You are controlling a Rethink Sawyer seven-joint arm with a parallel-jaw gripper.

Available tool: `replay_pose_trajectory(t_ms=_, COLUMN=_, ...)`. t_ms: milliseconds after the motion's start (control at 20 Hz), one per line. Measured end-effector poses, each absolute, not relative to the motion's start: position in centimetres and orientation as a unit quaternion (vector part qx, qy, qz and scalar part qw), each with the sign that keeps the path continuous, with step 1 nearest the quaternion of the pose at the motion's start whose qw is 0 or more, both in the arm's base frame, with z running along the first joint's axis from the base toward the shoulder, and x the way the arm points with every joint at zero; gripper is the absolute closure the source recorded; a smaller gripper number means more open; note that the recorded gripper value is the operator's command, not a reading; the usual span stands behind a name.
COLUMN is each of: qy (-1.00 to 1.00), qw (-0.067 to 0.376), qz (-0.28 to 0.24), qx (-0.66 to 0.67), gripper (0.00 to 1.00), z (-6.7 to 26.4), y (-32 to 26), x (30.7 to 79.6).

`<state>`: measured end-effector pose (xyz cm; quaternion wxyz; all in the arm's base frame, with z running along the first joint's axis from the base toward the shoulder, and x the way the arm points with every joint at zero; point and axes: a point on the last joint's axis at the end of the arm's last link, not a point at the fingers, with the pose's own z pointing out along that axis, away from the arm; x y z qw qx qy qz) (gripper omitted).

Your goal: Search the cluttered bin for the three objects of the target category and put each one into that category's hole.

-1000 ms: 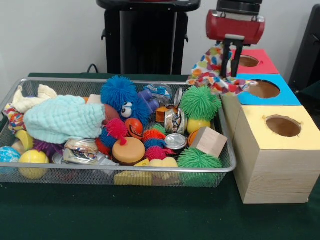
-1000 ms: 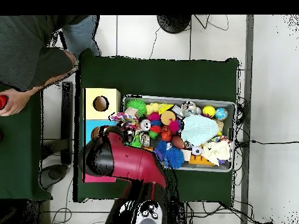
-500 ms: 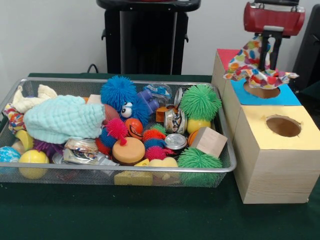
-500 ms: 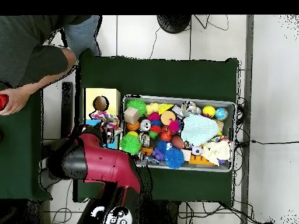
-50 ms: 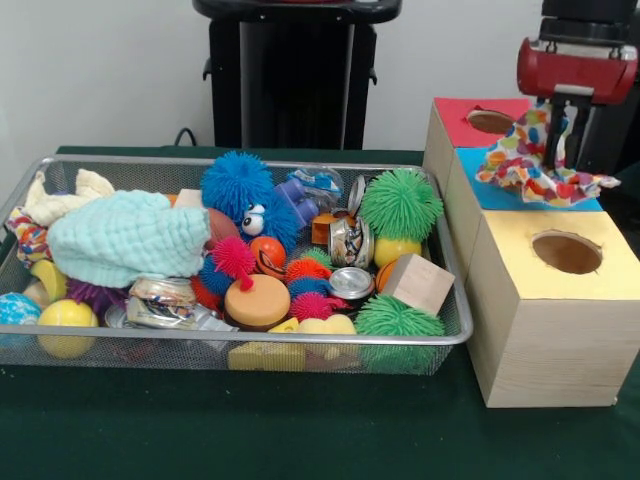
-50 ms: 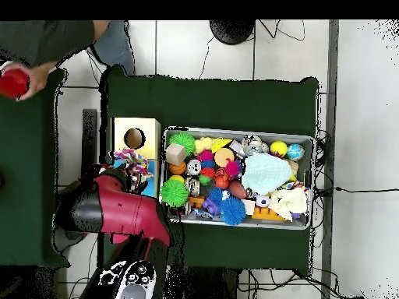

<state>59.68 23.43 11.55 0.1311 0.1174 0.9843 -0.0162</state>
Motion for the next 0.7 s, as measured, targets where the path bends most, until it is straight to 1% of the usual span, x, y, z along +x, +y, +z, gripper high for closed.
replay_pose_trajectory(t_ms=200, qy=0.986, qw=0.117, qz=-0.025, qx=0.12, gripper=1.0, z=9.0, y=23.5, x=59.1)
replay_pose_trajectory(t_ms=300, qy=0.986, qw=0.116, qz=-0.028, qx=0.121, gripper=1.0, z=8.3, y=23.5, x=59.1)
replay_pose_trajectory(t_ms=700, qy=0.985, qw=0.125, qz=-0.034, qx=0.118, gripper=1.0, z=8.5, y=23.7, x=59.6)
